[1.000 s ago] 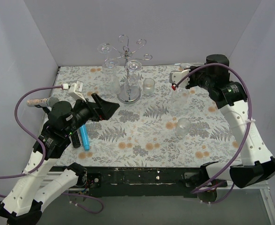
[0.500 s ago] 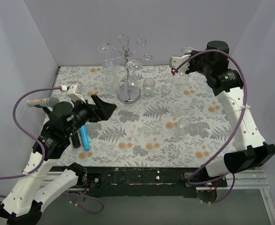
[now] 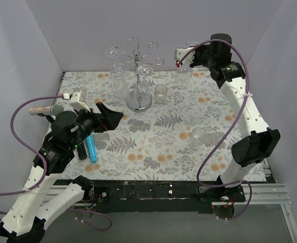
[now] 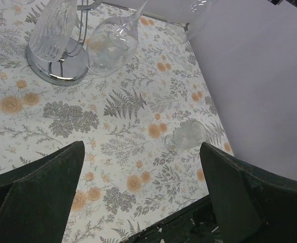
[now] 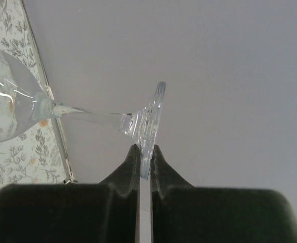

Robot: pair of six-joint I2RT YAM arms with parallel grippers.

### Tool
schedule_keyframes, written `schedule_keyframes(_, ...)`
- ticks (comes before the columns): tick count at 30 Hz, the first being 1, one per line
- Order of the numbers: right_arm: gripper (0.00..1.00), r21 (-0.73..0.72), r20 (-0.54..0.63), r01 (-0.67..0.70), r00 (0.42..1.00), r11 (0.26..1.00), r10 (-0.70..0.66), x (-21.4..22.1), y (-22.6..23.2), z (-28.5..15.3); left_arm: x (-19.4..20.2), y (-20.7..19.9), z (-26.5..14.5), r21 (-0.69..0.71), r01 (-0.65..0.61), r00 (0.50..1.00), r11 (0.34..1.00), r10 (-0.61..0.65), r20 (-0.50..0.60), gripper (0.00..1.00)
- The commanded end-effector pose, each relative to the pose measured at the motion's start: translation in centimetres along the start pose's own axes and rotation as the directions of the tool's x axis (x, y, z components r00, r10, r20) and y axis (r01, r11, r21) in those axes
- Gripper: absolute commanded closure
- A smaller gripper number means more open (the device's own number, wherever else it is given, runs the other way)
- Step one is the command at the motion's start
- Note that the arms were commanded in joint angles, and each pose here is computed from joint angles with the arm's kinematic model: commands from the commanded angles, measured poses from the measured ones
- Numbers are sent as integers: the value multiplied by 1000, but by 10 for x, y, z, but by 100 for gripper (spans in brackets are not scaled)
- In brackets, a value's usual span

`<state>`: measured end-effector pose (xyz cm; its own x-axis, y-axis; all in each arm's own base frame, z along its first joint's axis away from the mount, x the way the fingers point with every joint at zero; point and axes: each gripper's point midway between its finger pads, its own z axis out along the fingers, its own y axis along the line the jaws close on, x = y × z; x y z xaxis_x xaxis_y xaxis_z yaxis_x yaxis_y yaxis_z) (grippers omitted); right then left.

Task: Place the wine glass upside down on the wine glass rack
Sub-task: Turn the wine glass upside down at the wine rack.

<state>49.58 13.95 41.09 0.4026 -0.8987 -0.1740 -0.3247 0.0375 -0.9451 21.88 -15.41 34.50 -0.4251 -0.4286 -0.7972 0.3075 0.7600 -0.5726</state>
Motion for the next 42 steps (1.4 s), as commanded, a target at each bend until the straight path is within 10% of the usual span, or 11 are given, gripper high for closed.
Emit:
schedule_keyframes(1, 99, 210, 62, 4, 998, 978, -17, -21, -65, -3, -12, -3, -6, -8, -13, 999, 1000, 14, 33, 2)
schedule_keyframes(42, 99, 160, 217, -12, 976, 987, -23, -113, -32, 66, -11, 3, -8, -34, -18, 999, 999, 19, 34, 2)
